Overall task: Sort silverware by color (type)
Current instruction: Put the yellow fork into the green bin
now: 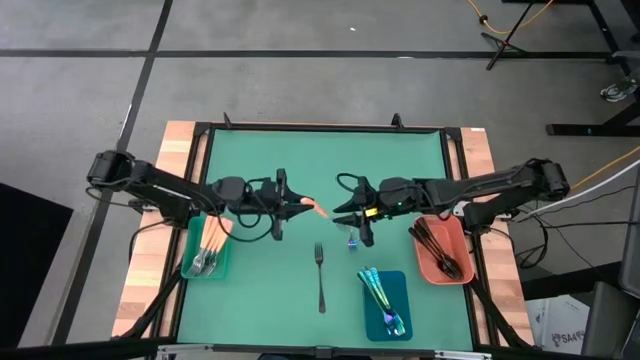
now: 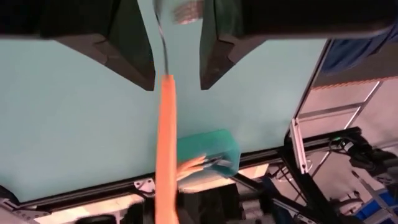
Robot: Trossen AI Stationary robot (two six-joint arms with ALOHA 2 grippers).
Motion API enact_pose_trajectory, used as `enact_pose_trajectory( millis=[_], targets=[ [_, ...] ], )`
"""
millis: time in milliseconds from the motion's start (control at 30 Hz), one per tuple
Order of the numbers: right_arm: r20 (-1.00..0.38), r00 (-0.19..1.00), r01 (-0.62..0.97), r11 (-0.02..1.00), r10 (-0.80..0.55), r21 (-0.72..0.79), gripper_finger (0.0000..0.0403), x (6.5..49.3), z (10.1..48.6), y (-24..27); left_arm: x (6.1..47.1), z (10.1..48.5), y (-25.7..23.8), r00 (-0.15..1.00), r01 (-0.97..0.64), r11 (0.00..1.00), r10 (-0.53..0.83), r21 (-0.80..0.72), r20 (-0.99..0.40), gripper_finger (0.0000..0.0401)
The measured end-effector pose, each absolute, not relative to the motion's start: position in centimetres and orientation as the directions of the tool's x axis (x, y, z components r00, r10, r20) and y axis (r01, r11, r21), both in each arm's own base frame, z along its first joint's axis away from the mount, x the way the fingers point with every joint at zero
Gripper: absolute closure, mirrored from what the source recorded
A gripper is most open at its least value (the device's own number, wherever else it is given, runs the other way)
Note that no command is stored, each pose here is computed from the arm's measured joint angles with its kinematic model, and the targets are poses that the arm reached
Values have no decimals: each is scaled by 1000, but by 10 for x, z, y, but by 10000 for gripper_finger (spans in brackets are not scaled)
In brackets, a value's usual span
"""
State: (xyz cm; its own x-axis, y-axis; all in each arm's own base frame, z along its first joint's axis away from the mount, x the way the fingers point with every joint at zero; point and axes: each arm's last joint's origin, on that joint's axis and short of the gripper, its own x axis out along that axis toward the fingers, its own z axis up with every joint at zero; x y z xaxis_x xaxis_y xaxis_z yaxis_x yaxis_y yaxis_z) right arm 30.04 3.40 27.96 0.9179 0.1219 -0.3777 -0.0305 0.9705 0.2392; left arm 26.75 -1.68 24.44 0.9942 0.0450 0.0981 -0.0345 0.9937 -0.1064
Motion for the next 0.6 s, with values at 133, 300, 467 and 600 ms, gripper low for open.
enact_pose_trajectory(
  millis=[133,300,467,600],
  targets=[
    [-410,904,-23,972,120,236,287,288,286,33,253,253,-16,999,-26,983,31,-183,24,358],
    [-434,893,-16,972,119,233,287,283,287,32,223,265,-14,993,35,928,-75,-370,-94,358],
    [-456,883,-3,974,110,228,287,283,284,32,184,269,-12,946,23,754,-229,-656,-230,358],
    [-455,884,-2,974,107,227,287,283,284,32,153,268,-13,887,-53,598,-340,-800,-313,357]
  ],
)
